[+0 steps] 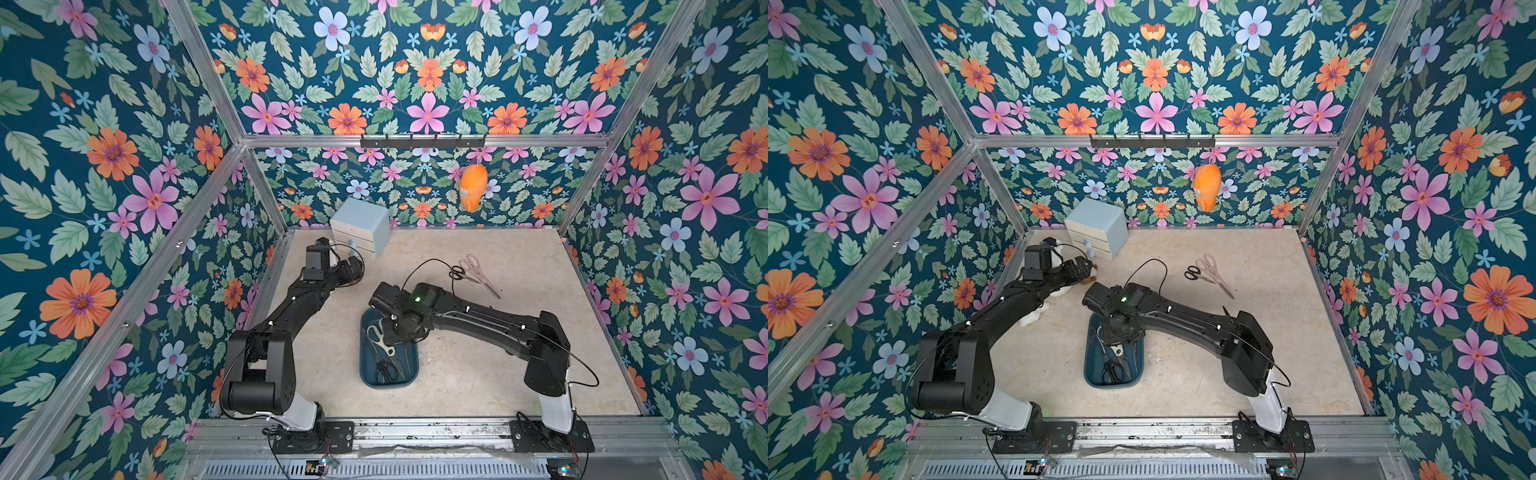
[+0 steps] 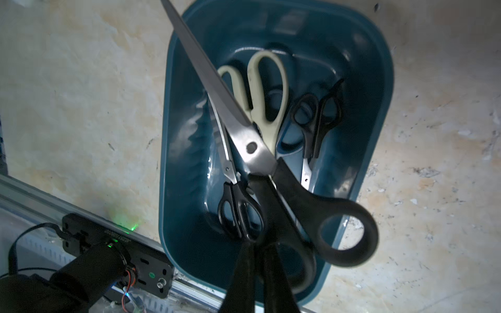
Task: Put the scissors into the storage box
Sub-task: Place the scissors in the storage box.
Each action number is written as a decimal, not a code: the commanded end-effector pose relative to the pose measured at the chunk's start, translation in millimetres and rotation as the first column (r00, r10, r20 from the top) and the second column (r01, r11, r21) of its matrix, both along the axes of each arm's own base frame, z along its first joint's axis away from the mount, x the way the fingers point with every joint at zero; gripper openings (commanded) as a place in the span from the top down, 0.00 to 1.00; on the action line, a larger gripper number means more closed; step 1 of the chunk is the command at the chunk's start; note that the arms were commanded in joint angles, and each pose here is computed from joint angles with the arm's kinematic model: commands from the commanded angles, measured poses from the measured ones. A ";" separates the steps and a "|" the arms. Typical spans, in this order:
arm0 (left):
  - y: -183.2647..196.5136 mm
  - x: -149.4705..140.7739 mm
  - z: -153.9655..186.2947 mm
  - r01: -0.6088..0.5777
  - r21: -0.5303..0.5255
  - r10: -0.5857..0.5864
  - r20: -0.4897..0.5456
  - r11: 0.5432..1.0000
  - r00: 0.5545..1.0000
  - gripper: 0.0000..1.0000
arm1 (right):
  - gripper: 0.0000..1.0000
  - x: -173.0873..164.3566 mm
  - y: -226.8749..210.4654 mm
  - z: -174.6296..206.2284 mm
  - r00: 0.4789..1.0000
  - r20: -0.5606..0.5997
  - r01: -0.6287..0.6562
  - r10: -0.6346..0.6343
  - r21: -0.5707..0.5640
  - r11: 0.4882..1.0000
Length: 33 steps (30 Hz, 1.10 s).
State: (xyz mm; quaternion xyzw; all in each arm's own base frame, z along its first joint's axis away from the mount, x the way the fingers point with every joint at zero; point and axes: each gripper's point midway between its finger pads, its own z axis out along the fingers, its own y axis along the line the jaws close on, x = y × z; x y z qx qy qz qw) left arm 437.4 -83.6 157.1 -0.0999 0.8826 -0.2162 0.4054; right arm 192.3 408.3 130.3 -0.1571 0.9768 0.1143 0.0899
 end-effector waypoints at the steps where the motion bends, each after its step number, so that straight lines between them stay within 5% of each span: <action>1: 2.3 2.0 4.5 -0.011 0.001 0.011 0.020 1.000 1.000 0.01 | 1.00 -10.6 7.3 -7.9 0.999 -0.048 -0.024 0.025 0.020 1.000; 16: 3.3 1.2 6.8 -0.014 0.001 0.014 0.027 1.000 1.000 0.01 | 0.99 -8.0 11.0 -50.2 0.990 -0.132 -0.051 0.042 -0.066 0.996; 23: 3.3 1.1 8.6 -0.013 0.000 0.013 0.031 1.000 0.999 0.01 | 0.70 -7.6 10.8 -49.0 0.990 -0.132 -0.052 0.043 -0.064 0.997; 33: 4.0 -0.6 5.4 -0.016 0.004 0.015 0.025 1.000 1.000 0.01 | 0.64 22.9 -1.8 -22.4 0.999 -0.024 0.023 -0.023 -0.012 1.000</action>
